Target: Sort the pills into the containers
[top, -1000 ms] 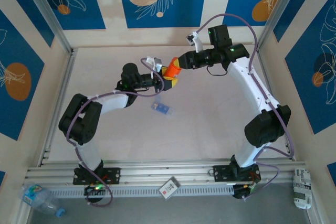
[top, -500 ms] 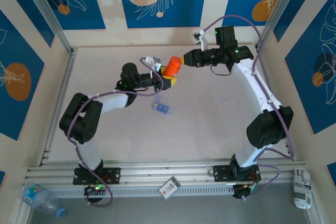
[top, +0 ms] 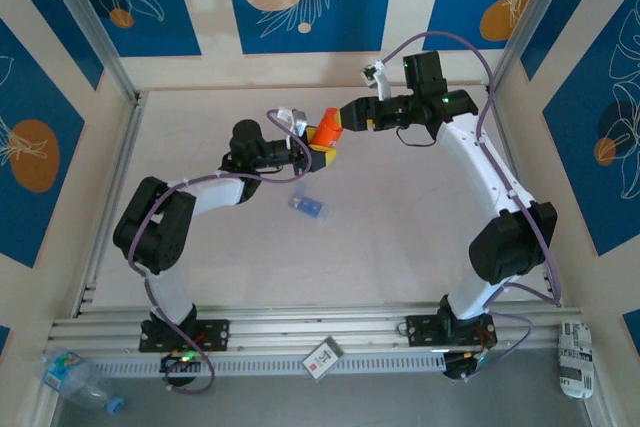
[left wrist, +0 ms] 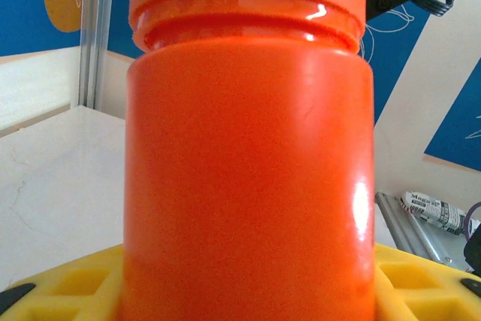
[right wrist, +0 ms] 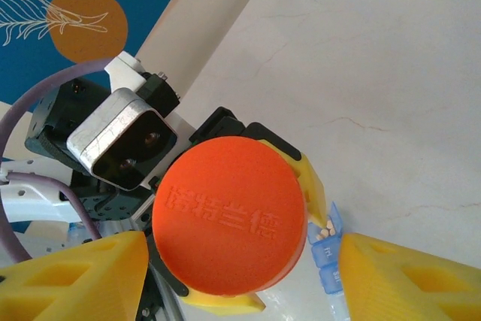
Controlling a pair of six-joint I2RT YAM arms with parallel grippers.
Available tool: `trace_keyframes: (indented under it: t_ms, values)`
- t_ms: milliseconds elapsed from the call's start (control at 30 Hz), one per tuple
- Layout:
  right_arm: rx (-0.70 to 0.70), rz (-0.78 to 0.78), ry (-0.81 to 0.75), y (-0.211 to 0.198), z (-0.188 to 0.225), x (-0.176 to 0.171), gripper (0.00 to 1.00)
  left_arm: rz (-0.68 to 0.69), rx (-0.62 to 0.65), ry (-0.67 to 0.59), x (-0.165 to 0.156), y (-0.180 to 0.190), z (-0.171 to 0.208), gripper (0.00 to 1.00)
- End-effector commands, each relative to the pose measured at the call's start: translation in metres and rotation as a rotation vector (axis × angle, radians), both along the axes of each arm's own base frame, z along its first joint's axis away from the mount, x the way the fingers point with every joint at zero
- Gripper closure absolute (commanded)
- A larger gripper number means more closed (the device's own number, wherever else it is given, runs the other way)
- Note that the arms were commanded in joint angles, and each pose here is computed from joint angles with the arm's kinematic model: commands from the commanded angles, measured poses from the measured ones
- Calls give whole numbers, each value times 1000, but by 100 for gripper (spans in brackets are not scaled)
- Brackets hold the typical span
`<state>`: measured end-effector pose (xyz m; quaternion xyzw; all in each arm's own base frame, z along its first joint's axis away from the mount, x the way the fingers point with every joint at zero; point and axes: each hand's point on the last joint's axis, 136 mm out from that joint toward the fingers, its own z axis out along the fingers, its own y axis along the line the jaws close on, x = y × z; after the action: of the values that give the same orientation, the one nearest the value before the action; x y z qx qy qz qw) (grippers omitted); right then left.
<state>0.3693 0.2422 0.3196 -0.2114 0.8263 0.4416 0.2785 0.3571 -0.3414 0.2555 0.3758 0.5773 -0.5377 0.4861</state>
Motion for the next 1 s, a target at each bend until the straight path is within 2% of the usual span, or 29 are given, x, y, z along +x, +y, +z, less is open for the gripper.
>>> trace_keyframes:
  t_ms: [0,267,500,767,967]
  values:
    - [-3,18,-35,6,14,-4,30,-35,-36,-60,-4,-4,20,100]
    - [-31,32,-27,16,8,-1,30,-36,-37,-61,-4,-4,21,100]
    - [-47,38,-21,21,5,0,35,-37,-40,-64,-4,-3,22,100]
    - [-56,47,-14,23,1,-1,60,-40,-41,-62,-5,-3,23,100]
    - [-61,76,-61,21,5,-2,71,-51,-50,-65,-8,-3,26,100]
